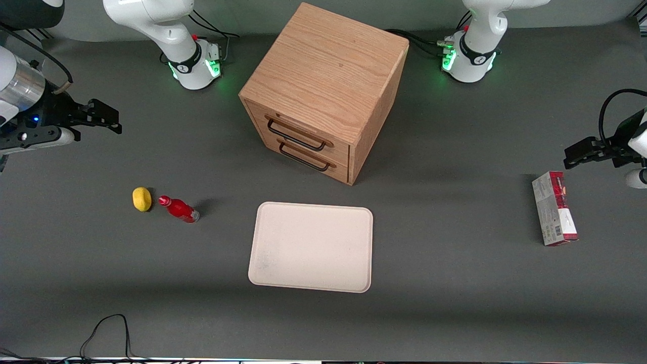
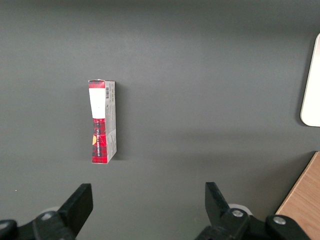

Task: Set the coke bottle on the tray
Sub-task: 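Move the right gripper over the red Coca-Cola bottle, fingers open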

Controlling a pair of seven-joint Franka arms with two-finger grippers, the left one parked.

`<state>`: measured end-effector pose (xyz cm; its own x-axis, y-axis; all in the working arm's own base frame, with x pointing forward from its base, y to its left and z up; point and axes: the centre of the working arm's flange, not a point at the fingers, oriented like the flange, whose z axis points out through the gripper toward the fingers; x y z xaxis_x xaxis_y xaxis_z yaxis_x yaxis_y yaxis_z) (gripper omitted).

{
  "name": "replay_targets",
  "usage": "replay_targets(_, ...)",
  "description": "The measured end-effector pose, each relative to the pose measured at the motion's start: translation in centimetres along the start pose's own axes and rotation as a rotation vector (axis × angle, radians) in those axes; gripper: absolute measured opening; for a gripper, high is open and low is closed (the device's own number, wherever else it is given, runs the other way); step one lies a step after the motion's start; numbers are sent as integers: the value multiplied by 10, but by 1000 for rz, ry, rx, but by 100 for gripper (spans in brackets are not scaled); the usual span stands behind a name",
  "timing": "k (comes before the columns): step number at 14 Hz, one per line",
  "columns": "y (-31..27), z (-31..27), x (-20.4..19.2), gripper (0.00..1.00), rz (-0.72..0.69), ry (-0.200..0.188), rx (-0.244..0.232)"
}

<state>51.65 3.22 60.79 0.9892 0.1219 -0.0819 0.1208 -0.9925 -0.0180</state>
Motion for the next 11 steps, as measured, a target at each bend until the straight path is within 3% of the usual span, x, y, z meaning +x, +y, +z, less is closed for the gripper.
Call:
replay_targets(4, 1, 1, 1, 100, 2, -19, 2)
replay_targets(11, -3, 1, 11, 100, -3, -18, 3)
